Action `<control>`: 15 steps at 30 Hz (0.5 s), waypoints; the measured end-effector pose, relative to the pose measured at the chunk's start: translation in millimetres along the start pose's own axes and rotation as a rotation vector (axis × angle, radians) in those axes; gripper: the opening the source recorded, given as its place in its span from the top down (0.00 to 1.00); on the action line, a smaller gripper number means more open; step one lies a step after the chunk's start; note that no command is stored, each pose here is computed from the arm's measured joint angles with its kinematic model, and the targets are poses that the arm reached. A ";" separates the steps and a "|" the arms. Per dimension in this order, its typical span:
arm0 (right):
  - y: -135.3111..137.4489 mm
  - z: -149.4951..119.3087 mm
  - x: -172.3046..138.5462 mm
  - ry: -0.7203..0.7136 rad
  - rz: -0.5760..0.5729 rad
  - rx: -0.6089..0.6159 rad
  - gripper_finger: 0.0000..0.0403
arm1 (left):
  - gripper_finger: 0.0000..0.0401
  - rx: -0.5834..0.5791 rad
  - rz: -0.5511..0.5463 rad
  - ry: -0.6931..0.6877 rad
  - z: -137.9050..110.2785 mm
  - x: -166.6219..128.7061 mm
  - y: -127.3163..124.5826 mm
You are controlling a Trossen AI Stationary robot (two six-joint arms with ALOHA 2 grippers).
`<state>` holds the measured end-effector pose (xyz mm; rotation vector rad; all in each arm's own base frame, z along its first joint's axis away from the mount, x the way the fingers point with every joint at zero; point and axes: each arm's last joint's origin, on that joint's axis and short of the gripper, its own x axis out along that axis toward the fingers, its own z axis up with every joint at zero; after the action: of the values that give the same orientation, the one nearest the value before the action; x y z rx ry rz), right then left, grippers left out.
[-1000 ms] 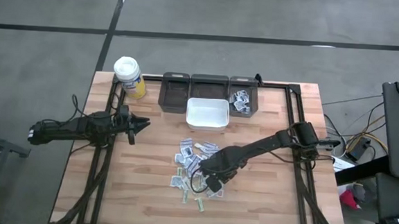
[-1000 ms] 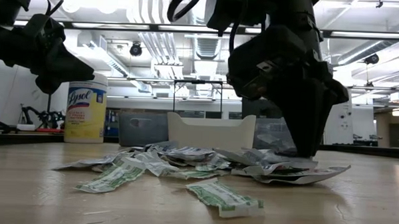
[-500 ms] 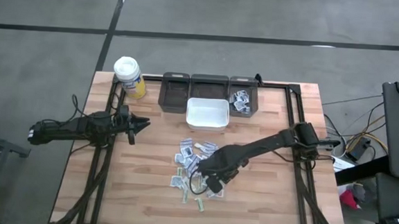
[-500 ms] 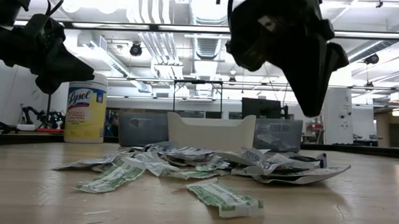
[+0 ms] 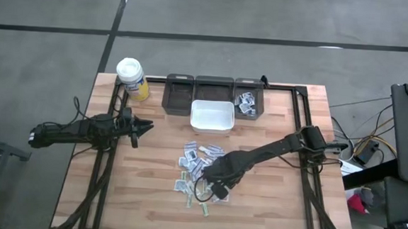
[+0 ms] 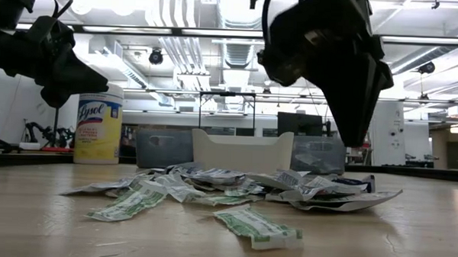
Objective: Pick & Place First Aid Supplies
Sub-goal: Put the blue alcohol pad into the right black bin
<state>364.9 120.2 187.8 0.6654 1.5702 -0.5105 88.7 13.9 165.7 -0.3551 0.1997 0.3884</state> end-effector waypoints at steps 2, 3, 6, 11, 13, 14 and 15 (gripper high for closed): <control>-2.1 0.1 4.3 -0.001 -0.009 -0.005 0.80 | 0.76 0.000 0.000 0.000 0.1 0.0 0.0; -3.1 0.3 7.2 -0.003 -0.010 -0.009 0.77 | 0.76 0.000 0.000 0.000 0.0 0.0 0.0; -5.3 0.0 15.4 -0.003 -0.011 -0.027 0.69 | 0.76 0.000 0.000 0.000 0.0 0.0 0.0; -7.5 -0.2 20.8 -0.005 -0.016 -0.043 0.61 | 0.76 0.000 0.000 0.000 0.0 0.0 0.0; -8.1 0.0 23.8 -0.009 -0.013 -0.056 0.61 | 0.76 0.000 0.000 0.000 0.1 0.0 0.0; -8.5 0.1 25.6 -0.011 -0.011 -0.060 0.61 | 0.76 0.000 0.000 0.000 0.0 0.0 0.0; -9.0 0.0 26.9 -0.011 -0.011 -0.062 0.61 | 0.76 0.000 0.000 0.000 0.0 0.0 0.0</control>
<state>357.7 116.8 160.6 0.6065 1.5738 -0.4714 88.6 13.9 165.7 -0.3550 0.1998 0.3884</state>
